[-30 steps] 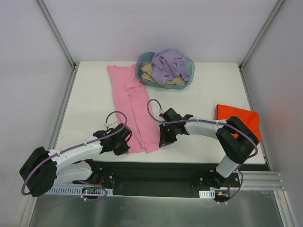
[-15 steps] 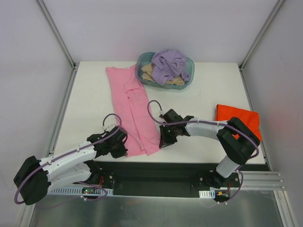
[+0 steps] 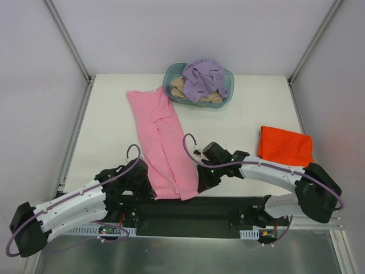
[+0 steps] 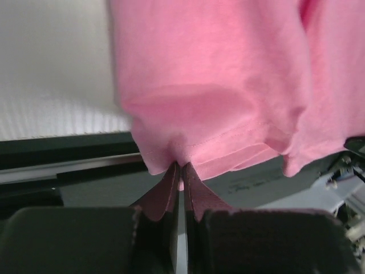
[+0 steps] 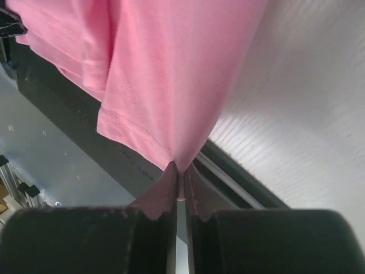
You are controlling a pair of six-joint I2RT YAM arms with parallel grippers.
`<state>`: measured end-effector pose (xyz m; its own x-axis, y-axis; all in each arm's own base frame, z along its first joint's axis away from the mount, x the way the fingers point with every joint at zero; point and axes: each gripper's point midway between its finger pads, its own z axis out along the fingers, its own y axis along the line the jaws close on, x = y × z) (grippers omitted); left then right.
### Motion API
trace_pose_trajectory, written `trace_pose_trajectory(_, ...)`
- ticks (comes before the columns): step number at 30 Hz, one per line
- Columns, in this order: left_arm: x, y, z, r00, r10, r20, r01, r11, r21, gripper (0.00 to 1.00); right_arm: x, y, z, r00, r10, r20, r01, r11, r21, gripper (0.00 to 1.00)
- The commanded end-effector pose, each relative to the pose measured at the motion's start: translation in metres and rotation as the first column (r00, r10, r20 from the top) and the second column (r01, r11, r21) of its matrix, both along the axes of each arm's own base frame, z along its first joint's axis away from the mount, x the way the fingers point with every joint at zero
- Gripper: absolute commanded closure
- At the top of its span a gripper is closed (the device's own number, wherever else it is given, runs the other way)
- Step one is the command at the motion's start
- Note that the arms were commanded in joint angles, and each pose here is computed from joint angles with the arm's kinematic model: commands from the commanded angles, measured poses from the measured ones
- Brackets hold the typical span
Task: Fold and stack the t-shirts
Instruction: Grab the bottom of the folded rectangular tshirt with both arms
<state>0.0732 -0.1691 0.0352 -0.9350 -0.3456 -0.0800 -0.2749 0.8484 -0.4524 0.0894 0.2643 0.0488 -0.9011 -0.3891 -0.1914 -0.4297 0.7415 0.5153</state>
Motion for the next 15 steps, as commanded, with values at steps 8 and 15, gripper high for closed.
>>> trace_pose_trajectory(8, 0.01, -0.018, 0.055, 0.984, -0.067, 0.167, 0.09, 0.987, -0.134, 1.0, 0.017, 0.009, 0.053, 0.991, 0.049, 0.122, -0.054, 0.998, 0.037, 0.99)
trace_pose_trajectory(15, 0.06, -0.004, 0.07, 0.947, 0.113, 0.3, -0.106, 0.994, -0.04, 1.0, 0.079, 0.041, 0.084, 0.971, -0.041, 0.234, 0.026, 0.997, 0.067, 0.99)
